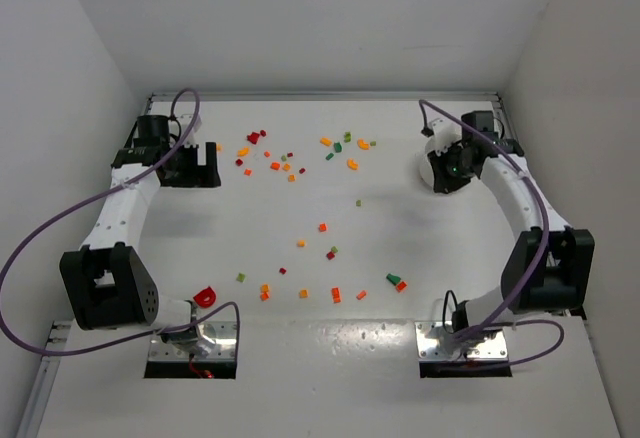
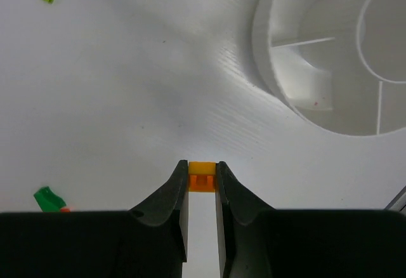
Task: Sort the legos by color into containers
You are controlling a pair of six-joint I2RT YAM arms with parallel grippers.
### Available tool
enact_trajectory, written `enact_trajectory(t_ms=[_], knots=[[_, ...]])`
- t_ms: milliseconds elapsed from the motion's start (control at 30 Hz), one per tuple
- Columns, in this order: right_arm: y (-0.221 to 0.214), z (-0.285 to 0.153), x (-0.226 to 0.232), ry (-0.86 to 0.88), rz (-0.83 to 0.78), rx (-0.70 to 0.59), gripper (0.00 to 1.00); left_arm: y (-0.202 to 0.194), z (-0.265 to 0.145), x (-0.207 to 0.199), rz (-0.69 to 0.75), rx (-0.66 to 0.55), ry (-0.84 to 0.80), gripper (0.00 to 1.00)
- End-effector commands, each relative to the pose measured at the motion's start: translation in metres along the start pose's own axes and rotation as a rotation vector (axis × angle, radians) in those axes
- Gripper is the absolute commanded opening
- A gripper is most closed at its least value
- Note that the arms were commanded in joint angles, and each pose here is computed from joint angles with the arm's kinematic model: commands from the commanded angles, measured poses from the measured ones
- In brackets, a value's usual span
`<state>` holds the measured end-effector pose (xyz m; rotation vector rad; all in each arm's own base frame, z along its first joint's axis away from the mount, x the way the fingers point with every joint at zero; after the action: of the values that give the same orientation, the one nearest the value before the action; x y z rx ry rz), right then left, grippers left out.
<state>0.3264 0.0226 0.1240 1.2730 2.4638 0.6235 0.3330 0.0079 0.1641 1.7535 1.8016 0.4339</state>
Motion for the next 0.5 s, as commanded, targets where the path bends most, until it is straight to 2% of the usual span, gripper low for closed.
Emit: enact_trajectory(t_ms=[0,300,467], knots=[[0.030,-0.008,-0.030,-0.091,0.123,-0.100,0.00,0.016,-0.012,-0.002,-0.014,-0.078,-0.005,0.99],[0.036,-0.014,-0.089,-0.261,0.295,-0.136,0.00,0.016,-0.013,-0.002,-0.011,-0.089,-0.005,0.99],[0.037,-0.004,-0.102,-0.260,0.361,-0.119,0.00,0.018,-0.013,-0.002,-0.009,-0.098,-0.005,0.99]])
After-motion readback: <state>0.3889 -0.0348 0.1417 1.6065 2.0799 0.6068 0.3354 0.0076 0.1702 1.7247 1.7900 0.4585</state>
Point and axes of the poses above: each gripper's point midway between its finger pads, its own z axis out along the fingers, its own x axis along the line the jaws close on, y = z × x, the point moved 1 cm from there along -z, back along the fingers, and after that the axes turned 4 degrees about -z, right-handed, at the moved point
